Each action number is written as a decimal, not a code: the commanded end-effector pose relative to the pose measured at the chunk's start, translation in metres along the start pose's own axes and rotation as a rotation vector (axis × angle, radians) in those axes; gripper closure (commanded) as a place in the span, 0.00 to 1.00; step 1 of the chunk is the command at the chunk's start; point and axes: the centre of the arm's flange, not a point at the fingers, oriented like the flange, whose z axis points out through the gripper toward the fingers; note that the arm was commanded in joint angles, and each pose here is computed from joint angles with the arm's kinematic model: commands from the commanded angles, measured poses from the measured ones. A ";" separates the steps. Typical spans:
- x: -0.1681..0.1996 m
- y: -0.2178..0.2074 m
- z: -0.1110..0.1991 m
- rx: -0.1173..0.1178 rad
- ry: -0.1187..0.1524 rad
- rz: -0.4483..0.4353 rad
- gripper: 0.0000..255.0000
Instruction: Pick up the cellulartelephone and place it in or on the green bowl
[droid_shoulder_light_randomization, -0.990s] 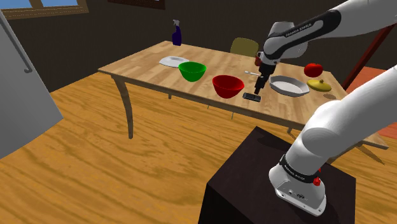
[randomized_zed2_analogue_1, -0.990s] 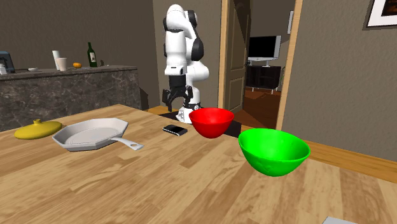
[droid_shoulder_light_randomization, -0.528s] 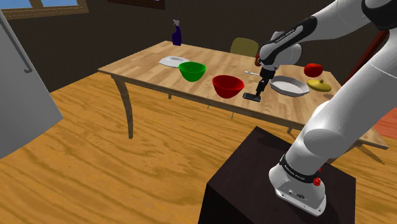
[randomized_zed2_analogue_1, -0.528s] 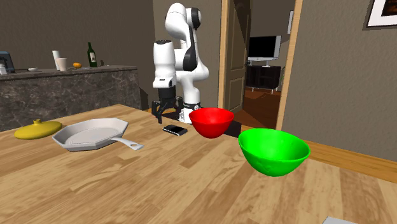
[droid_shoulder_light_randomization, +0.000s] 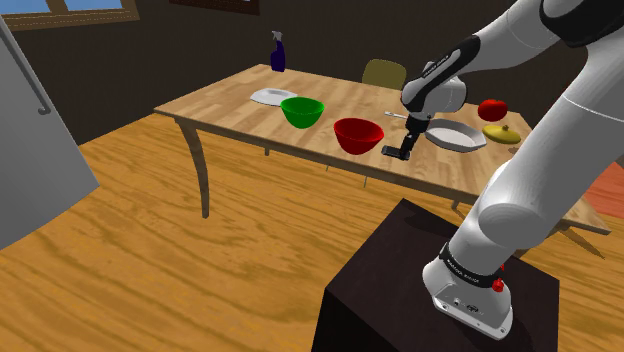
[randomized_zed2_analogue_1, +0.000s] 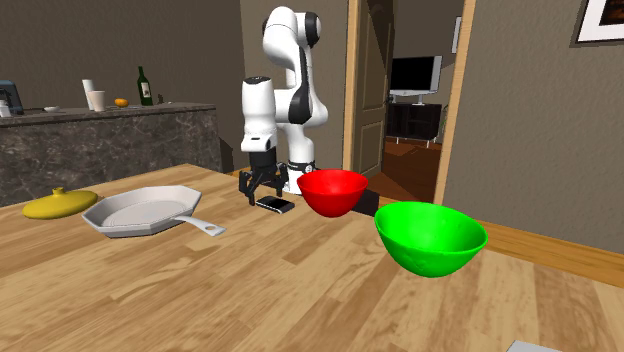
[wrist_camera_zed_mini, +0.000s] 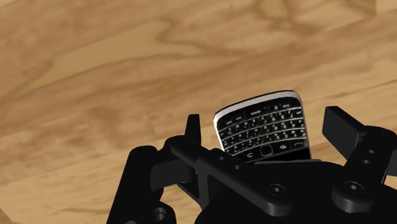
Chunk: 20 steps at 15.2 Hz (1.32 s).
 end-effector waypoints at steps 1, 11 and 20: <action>0.000 0.000 0.001 0.000 0.000 0.000 0.00; 0.000 0.000 0.001 0.000 0.000 0.000 1.00; 0.000 0.000 -0.026 0.000 0.000 0.000 1.00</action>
